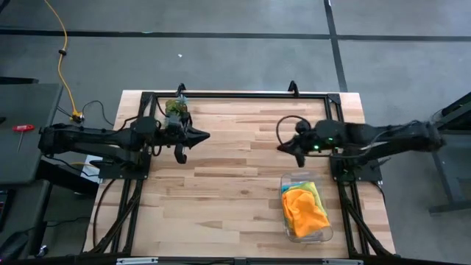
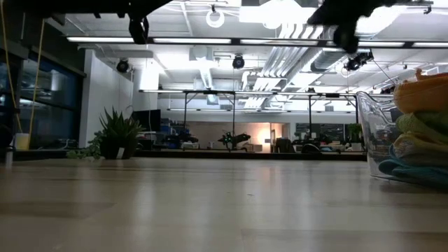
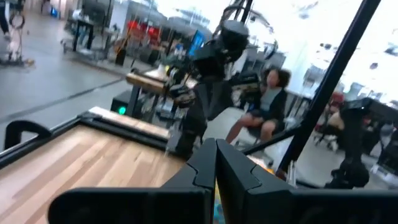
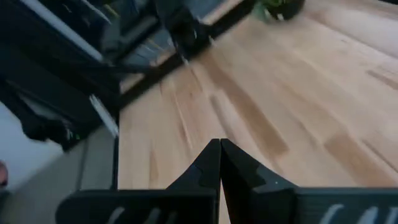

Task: Fold microfiber towels
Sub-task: Return to Home Position

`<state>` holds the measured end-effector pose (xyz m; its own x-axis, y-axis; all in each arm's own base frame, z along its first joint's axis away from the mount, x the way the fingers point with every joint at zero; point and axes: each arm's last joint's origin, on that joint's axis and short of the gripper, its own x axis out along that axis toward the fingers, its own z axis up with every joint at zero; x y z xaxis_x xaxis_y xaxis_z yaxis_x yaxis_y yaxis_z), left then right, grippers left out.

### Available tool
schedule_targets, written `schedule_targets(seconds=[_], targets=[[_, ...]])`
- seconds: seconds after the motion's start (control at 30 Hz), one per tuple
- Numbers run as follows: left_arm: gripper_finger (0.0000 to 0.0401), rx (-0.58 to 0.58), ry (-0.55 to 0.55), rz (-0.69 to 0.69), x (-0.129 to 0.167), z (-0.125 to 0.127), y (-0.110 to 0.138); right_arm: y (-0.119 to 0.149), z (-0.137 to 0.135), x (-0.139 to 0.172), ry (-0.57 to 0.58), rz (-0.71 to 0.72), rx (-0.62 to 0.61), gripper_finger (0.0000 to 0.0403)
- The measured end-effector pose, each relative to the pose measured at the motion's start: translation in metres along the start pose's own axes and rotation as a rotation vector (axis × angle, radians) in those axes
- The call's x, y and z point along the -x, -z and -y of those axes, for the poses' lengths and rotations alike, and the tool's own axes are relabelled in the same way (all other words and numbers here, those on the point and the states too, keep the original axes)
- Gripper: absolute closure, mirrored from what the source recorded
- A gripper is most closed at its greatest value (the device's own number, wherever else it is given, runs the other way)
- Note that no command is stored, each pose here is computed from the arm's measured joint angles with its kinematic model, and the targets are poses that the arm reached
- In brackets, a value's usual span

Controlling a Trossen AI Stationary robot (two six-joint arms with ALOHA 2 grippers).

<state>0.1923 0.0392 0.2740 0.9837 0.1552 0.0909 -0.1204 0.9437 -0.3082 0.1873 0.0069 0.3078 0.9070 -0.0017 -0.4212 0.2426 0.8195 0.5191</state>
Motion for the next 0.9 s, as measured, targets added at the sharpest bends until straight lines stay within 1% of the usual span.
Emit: schedule_targets(seconds=[0.07, 0.17, 0.23, 0.3, 0.4, 0.47, 0.53, 0.63, 0.77, 0.9], targets=[[0.0401, -0.009, -0.010, -0.036, 0.000, 0.003, -0.007, 0.008, 0.020, -0.017, -0.050, 0.073, -0.020, 0.0403], [0.0401, -0.036, -0.019, -0.081, 0.002, 0.007, -0.018, 0.010, 0.040, -0.037, -0.127, 0.242, -0.024, 0.0403], [0.0401, -0.067, -0.017, -0.081, 0.006, 0.011, -0.028, 0.007, 0.045, -0.045, -0.169, 0.312, 0.034, 0.0403], [0.0401, -0.098, -0.020, -0.067, 0.011, 0.015, -0.039, -0.002, 0.044, -0.048, -0.185, 0.367, 0.128, 0.0403], [0.0401, -0.147, -0.049, -0.035, 0.020, 0.018, -0.051, -0.017, 0.039, -0.049, -0.183, 0.399, 0.277, 0.0403], [0.0401, -0.162, -0.070, -0.009, 0.026, 0.019, -0.056, -0.027, 0.035, -0.048, -0.193, 0.421, 0.339, 0.0403], [0.0401, -0.165, -0.088, 0.003, 0.032, 0.019, -0.058, -0.034, 0.033, -0.046, -0.194, 0.437, 0.352, 0.0403], [0.0401, -0.154, -0.102, -0.017, 0.037, 0.019, -0.057, -0.039, 0.030, -0.044, -0.198, 0.454, 0.355, 0.0403], [0.0401, -0.139, -0.108, -0.046, 0.037, 0.018, -0.054, -0.039, 0.030, -0.044, -0.199, 0.451, 0.349, 0.0403], [0.0401, -0.139, -0.107, -0.047, 0.037, 0.018, -0.054, -0.038, 0.031, -0.045, -0.194, 0.437, 0.348, 0.0403]])
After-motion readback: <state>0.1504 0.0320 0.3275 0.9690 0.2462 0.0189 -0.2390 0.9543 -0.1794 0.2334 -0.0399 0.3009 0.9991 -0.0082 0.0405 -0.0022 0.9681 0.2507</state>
